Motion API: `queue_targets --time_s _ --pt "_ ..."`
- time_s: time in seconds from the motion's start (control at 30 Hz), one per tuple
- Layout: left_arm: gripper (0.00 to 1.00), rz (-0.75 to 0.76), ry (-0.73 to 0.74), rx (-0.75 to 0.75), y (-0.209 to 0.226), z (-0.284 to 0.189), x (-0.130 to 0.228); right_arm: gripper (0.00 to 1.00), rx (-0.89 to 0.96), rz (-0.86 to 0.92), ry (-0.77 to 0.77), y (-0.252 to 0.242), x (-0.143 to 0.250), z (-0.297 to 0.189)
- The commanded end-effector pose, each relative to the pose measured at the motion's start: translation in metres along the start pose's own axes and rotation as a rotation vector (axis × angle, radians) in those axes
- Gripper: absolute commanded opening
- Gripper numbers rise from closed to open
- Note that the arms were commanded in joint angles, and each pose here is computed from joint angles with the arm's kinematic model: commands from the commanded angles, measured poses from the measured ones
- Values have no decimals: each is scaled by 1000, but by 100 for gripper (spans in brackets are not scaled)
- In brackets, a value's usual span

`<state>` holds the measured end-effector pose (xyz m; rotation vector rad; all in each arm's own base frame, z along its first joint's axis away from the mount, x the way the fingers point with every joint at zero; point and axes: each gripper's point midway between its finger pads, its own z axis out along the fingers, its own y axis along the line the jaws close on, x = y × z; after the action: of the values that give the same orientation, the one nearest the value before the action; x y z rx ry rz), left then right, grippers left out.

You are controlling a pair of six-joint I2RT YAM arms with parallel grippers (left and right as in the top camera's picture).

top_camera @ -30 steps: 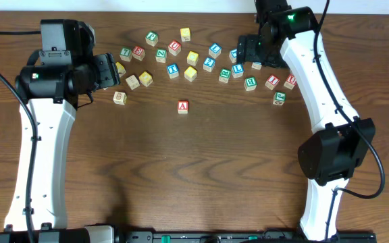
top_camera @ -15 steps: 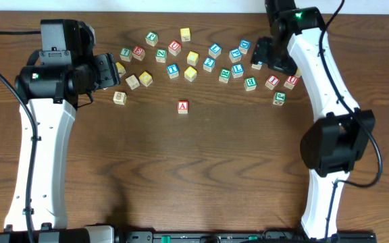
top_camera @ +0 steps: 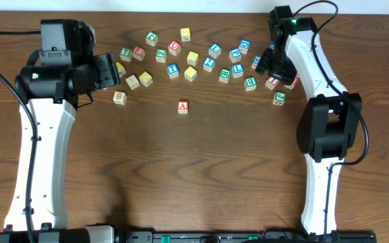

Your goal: Spell out AI2

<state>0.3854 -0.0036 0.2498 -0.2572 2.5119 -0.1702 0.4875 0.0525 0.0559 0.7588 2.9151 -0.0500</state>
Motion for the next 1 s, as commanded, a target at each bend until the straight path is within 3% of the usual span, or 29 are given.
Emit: queue_targets --time_s 0.0,0.8,0.97 --pt "68 -2 11 3 0 5 -1 63 0 44 -17 -3 -10 11" --pt "68 -1 14 3 0 7 -1 45 37 -1 19 -8 -11 59" --pt "68 -1 11 3 0 7 -2 36 41 -53 23 -9 -10 58"
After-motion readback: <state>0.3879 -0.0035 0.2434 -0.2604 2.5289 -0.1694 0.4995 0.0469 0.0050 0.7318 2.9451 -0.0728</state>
